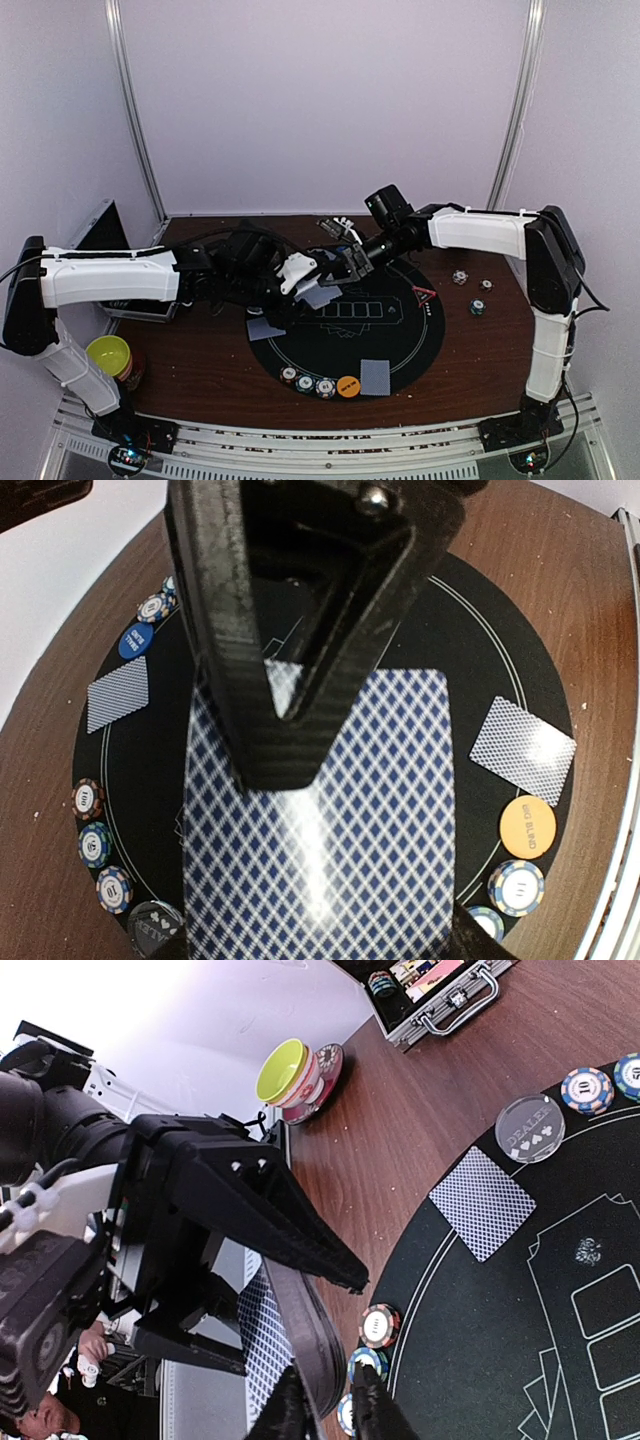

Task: Distribute texas hold em gaming equipment
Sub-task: Pick up the poker card from the face-down deck piles.

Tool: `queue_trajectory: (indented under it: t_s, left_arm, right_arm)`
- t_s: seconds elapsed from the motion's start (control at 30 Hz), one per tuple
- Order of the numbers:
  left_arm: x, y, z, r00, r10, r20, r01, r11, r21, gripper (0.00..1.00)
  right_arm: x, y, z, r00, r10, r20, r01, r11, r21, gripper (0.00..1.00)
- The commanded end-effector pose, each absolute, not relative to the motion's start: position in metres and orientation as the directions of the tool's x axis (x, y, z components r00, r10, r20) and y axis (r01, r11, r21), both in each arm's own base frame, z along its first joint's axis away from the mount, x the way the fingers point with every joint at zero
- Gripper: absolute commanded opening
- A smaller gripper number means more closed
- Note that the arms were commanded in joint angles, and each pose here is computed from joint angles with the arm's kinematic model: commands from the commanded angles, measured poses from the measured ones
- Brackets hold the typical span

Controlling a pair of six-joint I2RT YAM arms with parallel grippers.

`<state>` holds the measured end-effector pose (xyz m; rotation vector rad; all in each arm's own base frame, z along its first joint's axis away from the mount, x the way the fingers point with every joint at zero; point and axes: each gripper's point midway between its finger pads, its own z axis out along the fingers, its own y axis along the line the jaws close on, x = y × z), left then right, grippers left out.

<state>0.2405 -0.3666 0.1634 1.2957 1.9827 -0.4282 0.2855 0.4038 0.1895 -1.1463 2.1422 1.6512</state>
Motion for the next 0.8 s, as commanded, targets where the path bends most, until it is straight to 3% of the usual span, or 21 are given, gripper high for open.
queue_trajectory:
  t_s: [0.0, 0.3, 0.57, 0.77]
  left_arm:
    - [0.240, -0.381, 0.190, -0.180, 0.592, -0.785, 0.902, 0.418, 0.108, 0.60]
    - [0.240, -0.382, 0.189, -0.182, 0.594, -0.784, 0.903, 0.417, 0.106, 0.60]
    - [0.240, -0.381, 0.189, -0.183, 0.594, -0.784, 0.900, 0.422, 0.109, 0.60]
    - [0.243, -0.380, 0.191, -0.188, 0.589, -0.786, 0.893, 0.436, 0.113, 0.60]
  right_arm:
    - [0.292, 0.392, 0.207, -0.650, -0.452, -0.611, -0.715, 0.092, 0.693, 0.14]
    - [0.279, 0.382, 0.211, -0.577, -0.549, -0.605, -0.739, 0.036, 0.673, 0.00]
    - [0.280, 0.377, 0.212, -0.572, -0.567, -0.593, -0.732, 0.025, 0.681, 0.00]
    - [0.315, 0.358, 0.230, -0.662, -0.417, -0.623, -0.706, 0.069, 0.705, 0.00]
